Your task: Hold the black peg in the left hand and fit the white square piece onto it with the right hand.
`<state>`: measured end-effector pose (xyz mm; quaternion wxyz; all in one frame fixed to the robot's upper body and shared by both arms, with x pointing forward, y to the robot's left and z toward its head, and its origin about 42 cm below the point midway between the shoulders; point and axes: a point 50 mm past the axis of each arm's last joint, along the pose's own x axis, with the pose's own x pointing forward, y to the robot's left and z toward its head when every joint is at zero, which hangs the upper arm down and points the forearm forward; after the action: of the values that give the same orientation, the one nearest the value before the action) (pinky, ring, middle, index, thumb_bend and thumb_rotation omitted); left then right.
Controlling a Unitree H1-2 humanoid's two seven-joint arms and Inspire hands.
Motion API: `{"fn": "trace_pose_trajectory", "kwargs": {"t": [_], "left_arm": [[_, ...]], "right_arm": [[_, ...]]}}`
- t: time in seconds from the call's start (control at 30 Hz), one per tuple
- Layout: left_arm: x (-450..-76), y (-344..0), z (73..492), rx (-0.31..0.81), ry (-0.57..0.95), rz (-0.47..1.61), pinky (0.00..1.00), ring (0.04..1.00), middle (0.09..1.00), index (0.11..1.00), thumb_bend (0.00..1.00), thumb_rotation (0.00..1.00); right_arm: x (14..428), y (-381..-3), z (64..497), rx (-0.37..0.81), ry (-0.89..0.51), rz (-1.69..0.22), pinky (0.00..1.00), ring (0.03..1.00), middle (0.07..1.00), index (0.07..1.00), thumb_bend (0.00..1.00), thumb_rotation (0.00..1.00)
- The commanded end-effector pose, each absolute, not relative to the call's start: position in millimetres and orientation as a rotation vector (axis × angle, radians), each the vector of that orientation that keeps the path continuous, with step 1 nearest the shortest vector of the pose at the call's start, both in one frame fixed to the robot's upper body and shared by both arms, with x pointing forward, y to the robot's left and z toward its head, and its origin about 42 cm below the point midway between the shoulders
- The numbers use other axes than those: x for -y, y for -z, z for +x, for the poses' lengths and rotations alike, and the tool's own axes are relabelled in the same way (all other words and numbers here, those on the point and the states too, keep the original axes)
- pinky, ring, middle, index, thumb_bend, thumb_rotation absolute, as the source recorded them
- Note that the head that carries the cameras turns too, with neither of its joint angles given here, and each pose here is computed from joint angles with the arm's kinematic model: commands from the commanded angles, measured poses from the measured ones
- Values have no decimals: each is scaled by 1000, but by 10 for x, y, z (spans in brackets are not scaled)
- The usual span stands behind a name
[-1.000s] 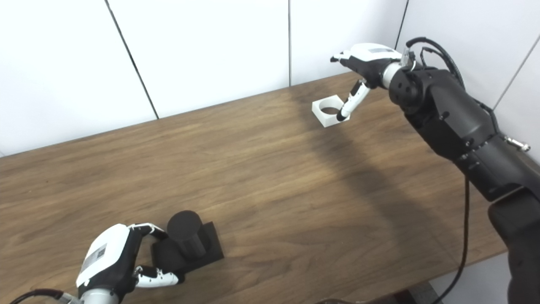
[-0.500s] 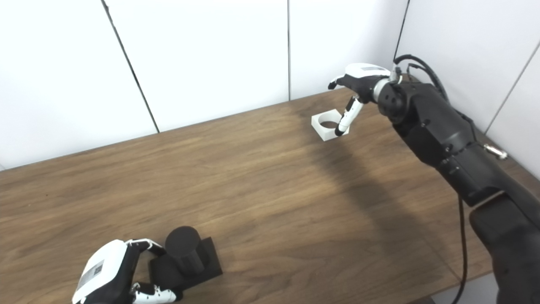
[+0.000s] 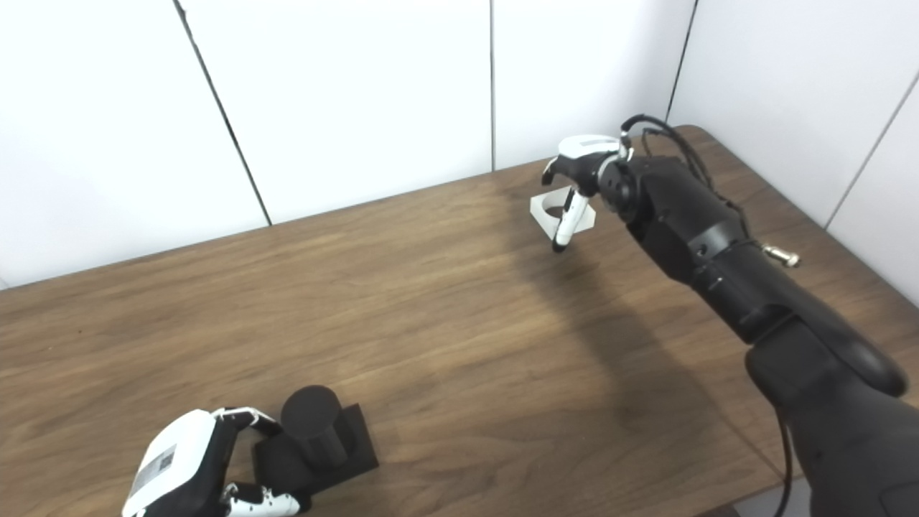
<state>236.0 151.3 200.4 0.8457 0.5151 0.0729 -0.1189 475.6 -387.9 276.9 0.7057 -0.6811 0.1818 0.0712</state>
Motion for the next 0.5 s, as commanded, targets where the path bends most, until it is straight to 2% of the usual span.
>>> {"fn": "trace_pose_trajectory", "kwargs": {"t": [0.0, 0.47], "left_arm": [[-1551, -2025, 2319, -158, 246, 1107, 965, 920, 797, 483, 523, 50], [-1540, -2056, 2281, -160, 256, 1085, 960, 922, 802, 483, 523, 49]], "right_arm": [[3859, -3201, 4881, -305, -84, -1552, 1000, 1000, 955, 866, 996, 258], [3943, -3207, 4903, -360, -71, -1552, 1000, 1000, 963, 848, 965, 223]]}}
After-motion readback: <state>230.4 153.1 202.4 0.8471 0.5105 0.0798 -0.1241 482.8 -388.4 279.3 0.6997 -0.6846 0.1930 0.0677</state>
